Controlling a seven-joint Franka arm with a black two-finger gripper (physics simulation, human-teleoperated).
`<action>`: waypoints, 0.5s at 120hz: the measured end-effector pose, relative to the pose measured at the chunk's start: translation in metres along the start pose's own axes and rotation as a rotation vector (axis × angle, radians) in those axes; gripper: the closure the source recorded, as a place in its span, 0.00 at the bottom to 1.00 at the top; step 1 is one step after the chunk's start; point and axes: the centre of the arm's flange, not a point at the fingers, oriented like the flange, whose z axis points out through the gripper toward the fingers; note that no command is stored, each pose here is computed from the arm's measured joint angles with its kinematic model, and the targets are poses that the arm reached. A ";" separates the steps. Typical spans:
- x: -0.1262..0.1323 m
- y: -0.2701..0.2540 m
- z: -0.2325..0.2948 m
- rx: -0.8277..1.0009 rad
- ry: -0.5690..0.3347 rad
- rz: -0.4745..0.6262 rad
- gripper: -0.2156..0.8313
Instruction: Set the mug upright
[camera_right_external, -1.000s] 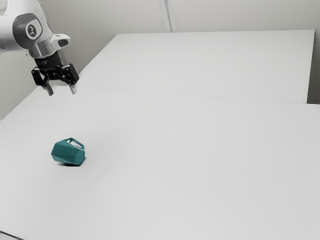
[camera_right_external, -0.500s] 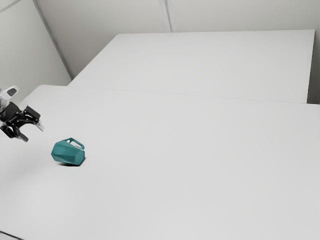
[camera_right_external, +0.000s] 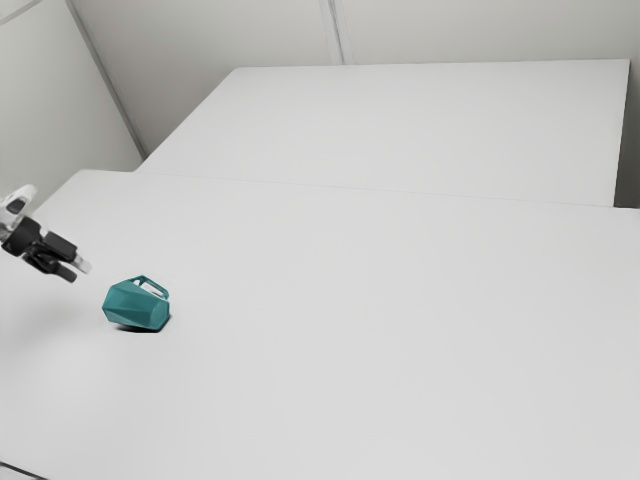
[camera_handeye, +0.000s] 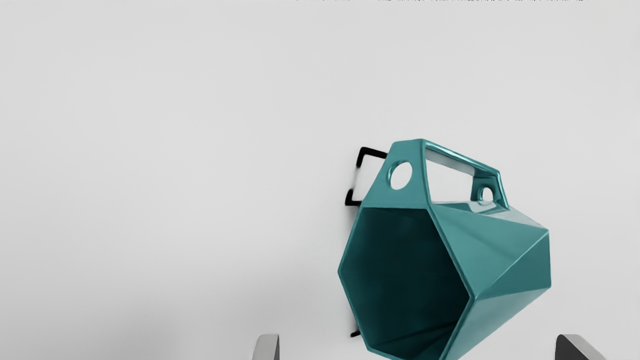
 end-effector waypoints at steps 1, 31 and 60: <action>-0.001 -0.001 0.002 -0.008 0.004 0.002 0.21; -0.026 -0.016 0.032 -0.150 0.152 0.052 0.21; -0.031 -0.019 0.057 -0.198 0.184 0.120 0.21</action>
